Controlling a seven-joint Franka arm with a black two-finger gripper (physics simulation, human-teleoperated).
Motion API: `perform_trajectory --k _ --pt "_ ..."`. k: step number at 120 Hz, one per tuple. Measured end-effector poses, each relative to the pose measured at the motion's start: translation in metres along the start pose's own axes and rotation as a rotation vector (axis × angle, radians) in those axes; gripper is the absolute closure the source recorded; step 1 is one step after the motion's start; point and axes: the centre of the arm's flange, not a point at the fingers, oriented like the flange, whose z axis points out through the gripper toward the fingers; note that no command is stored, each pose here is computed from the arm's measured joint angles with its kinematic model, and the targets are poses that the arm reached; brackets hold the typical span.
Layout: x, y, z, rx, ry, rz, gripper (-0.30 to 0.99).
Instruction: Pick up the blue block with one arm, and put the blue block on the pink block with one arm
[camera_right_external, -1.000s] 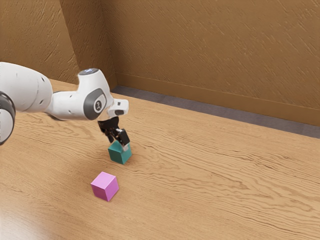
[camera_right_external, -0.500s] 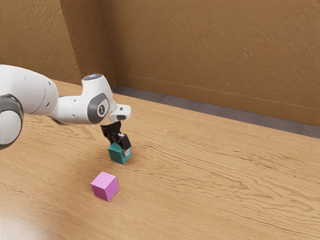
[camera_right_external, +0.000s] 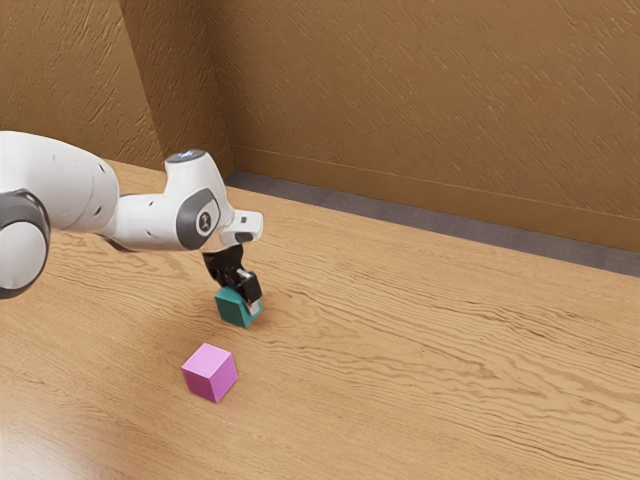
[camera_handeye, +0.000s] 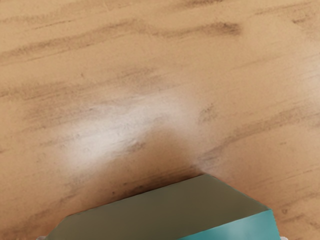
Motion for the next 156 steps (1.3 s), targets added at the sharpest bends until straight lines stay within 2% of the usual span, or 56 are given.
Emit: perform_trajectory --k 33,50,60,82,100,130,156 --pt "0.000 -0.002 -0.010 0.006 0.013 -0.013 0.28" --pt "-0.004 0.000 -0.040 0.019 0.043 -0.017 0.29" --pt "-0.019 0.011 -0.066 0.016 0.052 -0.026 0.29" --pt "-0.062 0.051 -0.083 -0.006 0.030 -0.081 0.29" --pt "-0.092 0.083 -0.086 0.042 0.001 -0.102 0.29" --pt "-0.114 0.087 -0.074 0.075 -0.034 -0.223 0.29" --pt "-0.134 0.093 -0.078 0.084 -0.034 -0.311 0.29"
